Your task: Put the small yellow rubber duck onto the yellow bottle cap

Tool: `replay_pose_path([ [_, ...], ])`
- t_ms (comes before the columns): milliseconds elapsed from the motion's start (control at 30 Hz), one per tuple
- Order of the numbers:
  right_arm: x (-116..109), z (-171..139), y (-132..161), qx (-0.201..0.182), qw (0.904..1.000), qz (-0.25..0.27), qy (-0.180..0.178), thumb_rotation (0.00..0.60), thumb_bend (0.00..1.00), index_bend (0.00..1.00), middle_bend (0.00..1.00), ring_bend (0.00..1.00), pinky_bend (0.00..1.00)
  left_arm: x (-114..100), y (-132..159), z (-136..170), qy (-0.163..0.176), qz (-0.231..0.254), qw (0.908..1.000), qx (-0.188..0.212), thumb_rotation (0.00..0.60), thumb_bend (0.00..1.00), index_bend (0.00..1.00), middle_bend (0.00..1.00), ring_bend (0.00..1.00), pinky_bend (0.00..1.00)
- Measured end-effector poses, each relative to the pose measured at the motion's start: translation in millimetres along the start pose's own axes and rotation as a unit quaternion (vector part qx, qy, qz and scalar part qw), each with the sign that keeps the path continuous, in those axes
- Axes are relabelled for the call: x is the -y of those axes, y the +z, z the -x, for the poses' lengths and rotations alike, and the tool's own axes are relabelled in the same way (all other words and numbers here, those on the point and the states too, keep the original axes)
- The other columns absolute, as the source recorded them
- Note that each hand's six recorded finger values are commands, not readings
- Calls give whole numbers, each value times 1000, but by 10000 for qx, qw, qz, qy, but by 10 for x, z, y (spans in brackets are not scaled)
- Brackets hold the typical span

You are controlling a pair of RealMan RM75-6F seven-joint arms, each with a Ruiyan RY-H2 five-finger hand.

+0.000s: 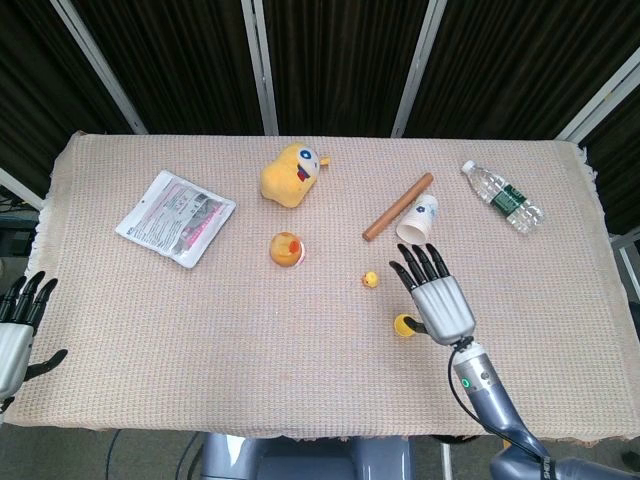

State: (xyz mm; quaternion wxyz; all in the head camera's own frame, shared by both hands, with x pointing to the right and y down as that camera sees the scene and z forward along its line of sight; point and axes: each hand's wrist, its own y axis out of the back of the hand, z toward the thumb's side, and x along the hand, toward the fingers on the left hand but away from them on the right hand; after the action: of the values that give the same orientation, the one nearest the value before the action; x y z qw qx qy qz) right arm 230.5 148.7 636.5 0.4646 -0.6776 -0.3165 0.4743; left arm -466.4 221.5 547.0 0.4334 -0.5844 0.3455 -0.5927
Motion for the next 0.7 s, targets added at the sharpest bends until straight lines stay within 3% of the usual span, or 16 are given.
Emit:
replay_pose_path([
  [367, 354, 476, 167, 145, 9994, 201, 253, 600, 70, 173, 0, 0, 0, 12, 30, 0, -30, 68, 9999, 78, 600, 0, 0, 0, 0, 188],
  [533, 455, 606, 213, 115, 9992, 151, 343, 600, 96, 121, 0, 0, 0, 27, 39, -4, -67, 105, 9999, 96, 600, 0, 0, 0, 0, 188],
  [700, 546, 717, 288, 70, 9989, 163, 443, 600, 129, 197, 0, 0, 0, 32, 66, -11, -119, 195, 9996, 154, 600, 0, 0, 0, 0, 188],
])
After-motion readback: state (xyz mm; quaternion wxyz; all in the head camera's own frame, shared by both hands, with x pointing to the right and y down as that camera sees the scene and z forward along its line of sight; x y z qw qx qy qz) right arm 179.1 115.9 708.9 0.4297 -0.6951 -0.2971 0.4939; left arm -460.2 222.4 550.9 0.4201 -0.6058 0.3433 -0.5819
